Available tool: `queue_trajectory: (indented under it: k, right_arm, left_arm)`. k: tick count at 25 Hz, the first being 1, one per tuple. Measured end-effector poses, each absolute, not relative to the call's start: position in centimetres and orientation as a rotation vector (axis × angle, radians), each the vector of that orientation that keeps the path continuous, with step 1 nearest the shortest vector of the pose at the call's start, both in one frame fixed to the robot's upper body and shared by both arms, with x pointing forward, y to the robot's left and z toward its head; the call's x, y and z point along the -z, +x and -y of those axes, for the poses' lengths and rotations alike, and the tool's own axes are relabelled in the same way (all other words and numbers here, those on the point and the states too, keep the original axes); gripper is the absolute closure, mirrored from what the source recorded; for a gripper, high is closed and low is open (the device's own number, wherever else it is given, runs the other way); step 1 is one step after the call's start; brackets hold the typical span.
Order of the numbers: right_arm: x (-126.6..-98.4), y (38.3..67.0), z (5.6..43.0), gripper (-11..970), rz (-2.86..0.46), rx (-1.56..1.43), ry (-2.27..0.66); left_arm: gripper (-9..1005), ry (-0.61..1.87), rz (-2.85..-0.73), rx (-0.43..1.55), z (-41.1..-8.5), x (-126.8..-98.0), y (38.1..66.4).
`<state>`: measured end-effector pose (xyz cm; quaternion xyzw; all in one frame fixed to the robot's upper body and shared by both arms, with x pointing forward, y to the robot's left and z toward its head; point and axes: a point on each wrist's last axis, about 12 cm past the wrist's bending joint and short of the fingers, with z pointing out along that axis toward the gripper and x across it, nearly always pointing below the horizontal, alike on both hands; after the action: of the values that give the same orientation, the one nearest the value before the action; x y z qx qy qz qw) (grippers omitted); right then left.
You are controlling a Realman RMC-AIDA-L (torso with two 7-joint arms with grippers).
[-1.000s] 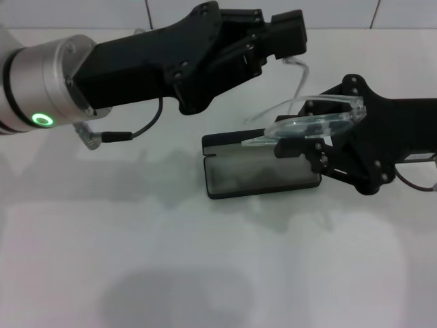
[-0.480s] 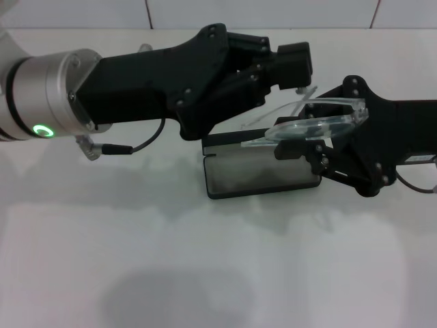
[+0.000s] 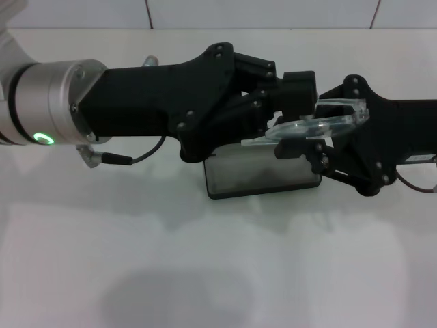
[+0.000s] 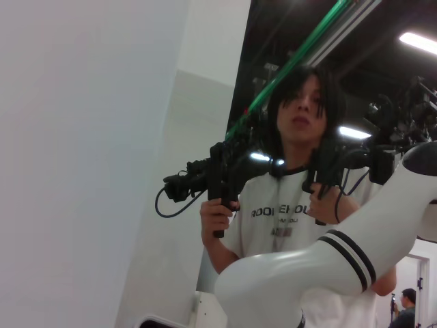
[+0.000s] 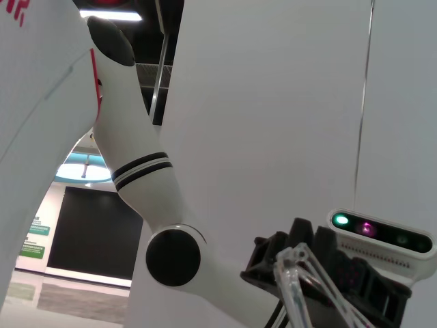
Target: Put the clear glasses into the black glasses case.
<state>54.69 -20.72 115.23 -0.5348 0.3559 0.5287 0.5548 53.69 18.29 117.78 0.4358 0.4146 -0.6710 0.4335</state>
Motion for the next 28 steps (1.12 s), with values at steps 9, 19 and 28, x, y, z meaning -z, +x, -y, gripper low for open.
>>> queue_trajectory:
  k: [9, 19, 28]
  right_arm:
    - [-115.1, 54.6, 20.9, 842, -0.843, -1.245, -1.254]
    - [-115.1, 54.7, 21.3, 842, -0.88, -1.244, -1.237]
    - [-118.2, 57.1, 21.7, 841, -1.109, -1.411, -1.364]
  left_arm:
    - [927, 1.063, -1.005, 1.637, -18.7, -117.7, 53.7]
    - [926, 0.889, -0.992, 1.498, -22.7, -118.0, 54.2]
    - [927, 0.675, -1.034, 1.29, -30.5, -118.4, 53.7]
